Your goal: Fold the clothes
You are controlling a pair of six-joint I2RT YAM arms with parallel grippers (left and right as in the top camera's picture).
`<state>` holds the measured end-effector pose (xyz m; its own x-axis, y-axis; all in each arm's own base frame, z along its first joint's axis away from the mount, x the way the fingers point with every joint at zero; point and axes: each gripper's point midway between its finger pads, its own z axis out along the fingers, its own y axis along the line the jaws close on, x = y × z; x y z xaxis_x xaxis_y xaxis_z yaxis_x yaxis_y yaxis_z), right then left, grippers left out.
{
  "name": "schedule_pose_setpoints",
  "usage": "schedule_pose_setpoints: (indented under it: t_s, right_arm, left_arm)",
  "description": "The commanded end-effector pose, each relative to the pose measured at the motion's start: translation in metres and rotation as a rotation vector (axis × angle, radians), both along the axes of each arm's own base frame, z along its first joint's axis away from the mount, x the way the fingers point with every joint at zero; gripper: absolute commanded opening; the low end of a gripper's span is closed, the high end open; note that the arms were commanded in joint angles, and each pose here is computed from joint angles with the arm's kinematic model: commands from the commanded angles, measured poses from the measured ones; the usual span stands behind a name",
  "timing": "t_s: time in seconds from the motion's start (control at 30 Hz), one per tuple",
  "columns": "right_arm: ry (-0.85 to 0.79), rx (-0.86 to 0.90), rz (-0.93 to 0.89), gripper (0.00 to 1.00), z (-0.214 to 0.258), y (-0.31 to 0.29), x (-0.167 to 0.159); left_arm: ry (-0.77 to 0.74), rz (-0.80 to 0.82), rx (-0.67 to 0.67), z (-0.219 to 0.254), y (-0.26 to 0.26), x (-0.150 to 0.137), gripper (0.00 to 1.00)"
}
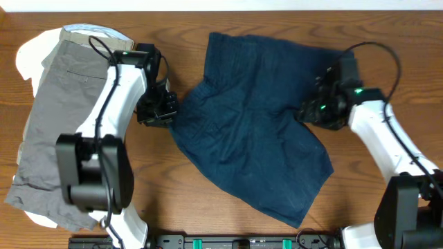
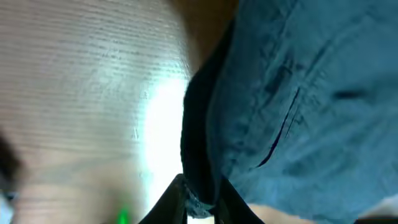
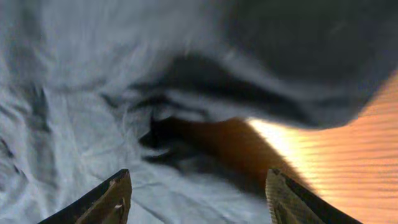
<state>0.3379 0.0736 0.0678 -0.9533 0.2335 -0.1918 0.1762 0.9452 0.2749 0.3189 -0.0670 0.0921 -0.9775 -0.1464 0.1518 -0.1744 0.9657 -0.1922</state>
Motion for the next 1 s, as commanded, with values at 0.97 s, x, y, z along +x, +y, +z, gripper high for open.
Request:
schedule_pose_setpoints:
  t_s: [0.97]
  right_arm:
    - [0.219,-0.202,-0.174,0.35,-0.096,-0.037,-0.100]
  left_arm:
    - [-0.286,-0.063,0.141,0.050,0.026,0.024,0.23]
